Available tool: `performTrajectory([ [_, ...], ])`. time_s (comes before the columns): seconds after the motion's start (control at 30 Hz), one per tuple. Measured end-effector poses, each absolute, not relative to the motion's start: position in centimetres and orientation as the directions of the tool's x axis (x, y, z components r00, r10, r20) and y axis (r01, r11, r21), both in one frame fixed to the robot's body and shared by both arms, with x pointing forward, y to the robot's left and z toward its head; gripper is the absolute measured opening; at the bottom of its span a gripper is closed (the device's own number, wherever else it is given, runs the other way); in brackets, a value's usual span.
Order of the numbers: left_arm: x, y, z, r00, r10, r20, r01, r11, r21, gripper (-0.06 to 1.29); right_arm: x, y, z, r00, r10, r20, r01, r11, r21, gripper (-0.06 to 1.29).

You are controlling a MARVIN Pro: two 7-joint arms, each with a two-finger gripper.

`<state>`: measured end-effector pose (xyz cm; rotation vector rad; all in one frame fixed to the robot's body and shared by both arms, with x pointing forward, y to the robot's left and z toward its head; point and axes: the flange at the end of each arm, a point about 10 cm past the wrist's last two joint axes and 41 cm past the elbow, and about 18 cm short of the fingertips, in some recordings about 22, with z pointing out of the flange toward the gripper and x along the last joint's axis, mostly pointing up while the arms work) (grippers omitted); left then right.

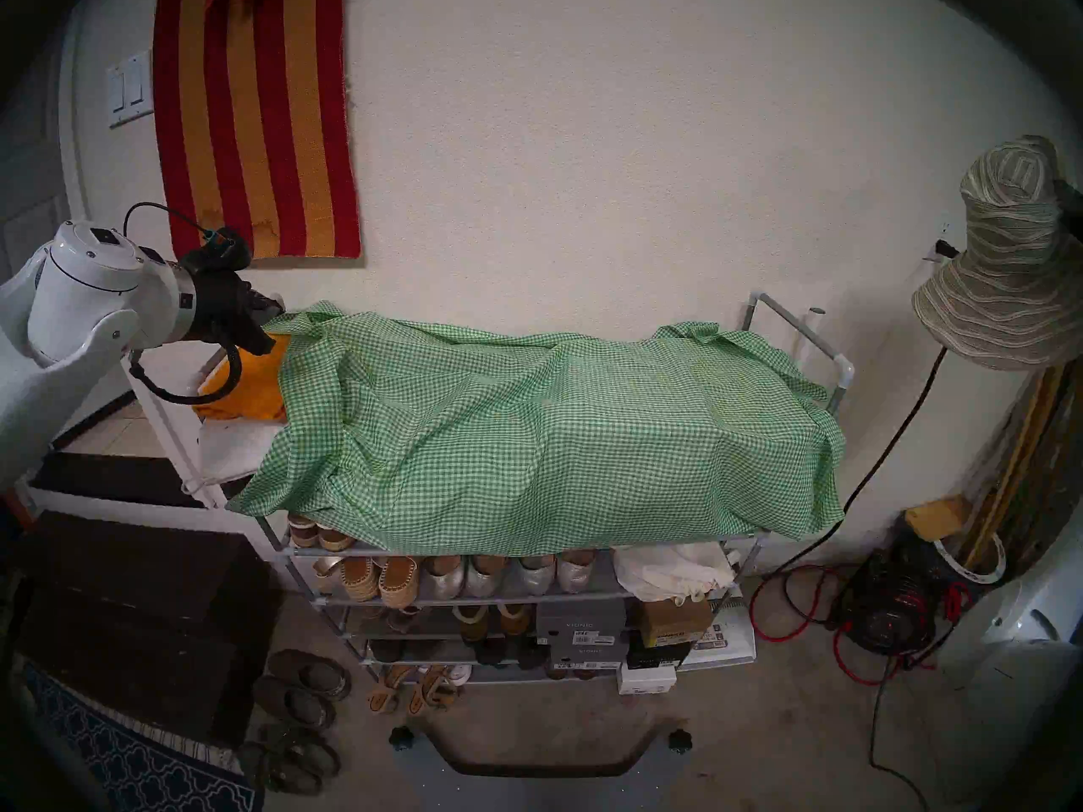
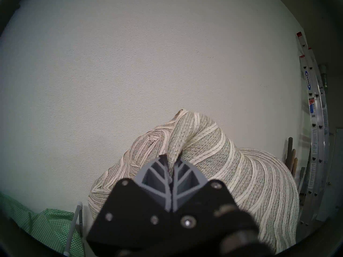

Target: Lift the object off the cloth, cover the shoe rack with the cloth, put the object back

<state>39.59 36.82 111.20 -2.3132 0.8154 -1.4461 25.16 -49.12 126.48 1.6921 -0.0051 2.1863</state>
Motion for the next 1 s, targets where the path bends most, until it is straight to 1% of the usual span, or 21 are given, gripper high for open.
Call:
performTrajectory([
  [0.1, 39.4, 36.5, 110.7, 0.338, -0.599, 0.726, -0.333, -0.797, -0.503, -0.02, 25.2, -49.1, 126.5, -0.207, 0.289, 0.935, -0.293, -0.93, 0.223, -0.03],
  [0.13, 39.3, 36.3, 110.6, 0.336, -0.598, 0.728, -0.342, -0.798, -0.497, 0.01, 25.2, -49.1, 126.5, -0.207, 0.289, 0.935, -0.293, -0.93, 0.223, -0.03],
  [0.2, 39.2, 36.2, 110.5, 0.334, -0.596, 0.73, -0.349, -0.798, -0.492, 0.3, 25.2, -49.1, 126.5, -0.207, 0.289, 0.935, -0.293, -0.93, 0.223, -0.03],
  [0.23, 39.1, 36.0, 110.5, 0.33, -0.595, 0.733, -0.356, -0.798, -0.487, 0.55, 25.2, -49.1, 126.5, -0.207, 0.289, 0.935, -0.292, -0.93, 0.223, -0.03],
  [0.27, 39.0, 35.8, 110.6, 0.321, -0.591, 0.74, -0.366, -0.798, -0.479, 1.11, 25.2, -49.1, 126.5, -0.207, 0.289, 0.935, -0.292, -0.93, 0.223, -0.03],
  [0.33, 38.9, 35.6, 110.7, 0.314, -0.588, 0.745, -0.371, -0.799, -0.474, 1.2, 25.2, -49.1, 126.5, -0.207, 0.29, 0.935, -0.292, -0.93, 0.224, -0.03],
  [0.7, 38.0, 35.7, 112.3, 0.251, -0.526, 0.813, -0.375, -0.827, -0.419, 1.2, 25.1, -49.1, 126.5, -0.206, 0.291, 0.934, -0.291, -0.93, 0.225, -0.03],
  [1.0, 37.3, 36.3, 111.4, 0.204, -0.48, 0.853, -0.407, -0.834, -0.372, 1.2, 25.1, -49.1, 126.5, -0.205, 0.292, 0.934, -0.291, -0.929, 0.226, -0.03],
])
